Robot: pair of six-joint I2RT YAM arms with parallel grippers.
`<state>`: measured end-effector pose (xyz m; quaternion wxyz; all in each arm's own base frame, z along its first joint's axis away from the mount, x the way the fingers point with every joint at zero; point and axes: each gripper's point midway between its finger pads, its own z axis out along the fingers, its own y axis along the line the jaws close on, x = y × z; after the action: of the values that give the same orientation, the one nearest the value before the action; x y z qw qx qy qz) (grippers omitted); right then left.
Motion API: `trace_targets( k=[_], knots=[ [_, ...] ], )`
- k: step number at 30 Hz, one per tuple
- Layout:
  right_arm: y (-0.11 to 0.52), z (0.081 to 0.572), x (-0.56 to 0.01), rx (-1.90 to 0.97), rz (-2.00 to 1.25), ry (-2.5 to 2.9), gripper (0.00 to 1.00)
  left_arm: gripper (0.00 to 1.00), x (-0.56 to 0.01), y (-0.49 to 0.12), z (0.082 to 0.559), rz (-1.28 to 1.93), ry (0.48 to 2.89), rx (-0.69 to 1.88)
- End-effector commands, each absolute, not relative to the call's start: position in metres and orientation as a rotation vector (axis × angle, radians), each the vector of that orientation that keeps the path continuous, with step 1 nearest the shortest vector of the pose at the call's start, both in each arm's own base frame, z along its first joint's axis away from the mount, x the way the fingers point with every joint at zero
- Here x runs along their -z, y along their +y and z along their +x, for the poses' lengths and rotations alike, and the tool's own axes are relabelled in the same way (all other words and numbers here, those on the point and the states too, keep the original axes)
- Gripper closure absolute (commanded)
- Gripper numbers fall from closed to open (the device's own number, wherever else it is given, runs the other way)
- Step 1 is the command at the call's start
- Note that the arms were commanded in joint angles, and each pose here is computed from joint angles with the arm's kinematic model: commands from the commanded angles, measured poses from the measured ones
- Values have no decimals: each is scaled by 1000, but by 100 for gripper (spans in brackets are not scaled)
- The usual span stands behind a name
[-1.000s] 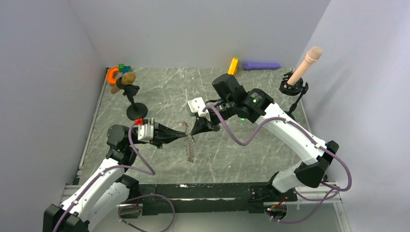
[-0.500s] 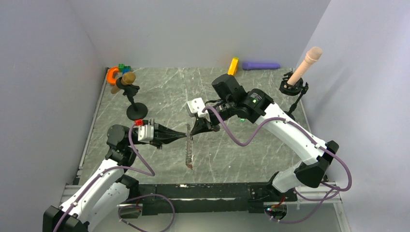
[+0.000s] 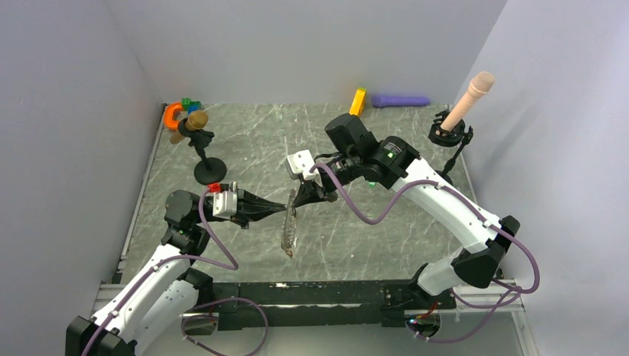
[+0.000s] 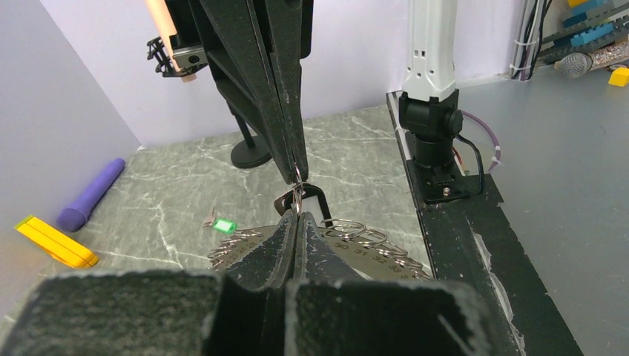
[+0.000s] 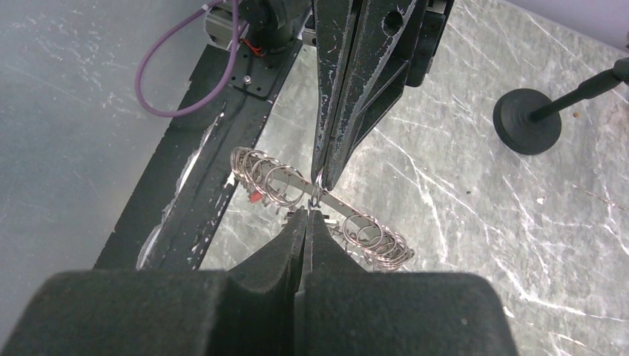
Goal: Put the keys on the keyring
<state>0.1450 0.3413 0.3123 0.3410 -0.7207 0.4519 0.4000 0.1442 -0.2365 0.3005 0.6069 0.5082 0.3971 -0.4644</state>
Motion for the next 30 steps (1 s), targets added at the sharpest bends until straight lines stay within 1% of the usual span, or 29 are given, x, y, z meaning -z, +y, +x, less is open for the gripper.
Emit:
trace_targets(
  k=[1, 30],
  knots=[
    [339, 143, -329, -1015, -1860, 1137, 100, 100, -327, -235, 141, 1187, 824, 1013],
    [343, 142, -320, -1057, -1860, 1156, 100, 100, -330, -235, 141, 1170, 806, 1010]
  ],
)
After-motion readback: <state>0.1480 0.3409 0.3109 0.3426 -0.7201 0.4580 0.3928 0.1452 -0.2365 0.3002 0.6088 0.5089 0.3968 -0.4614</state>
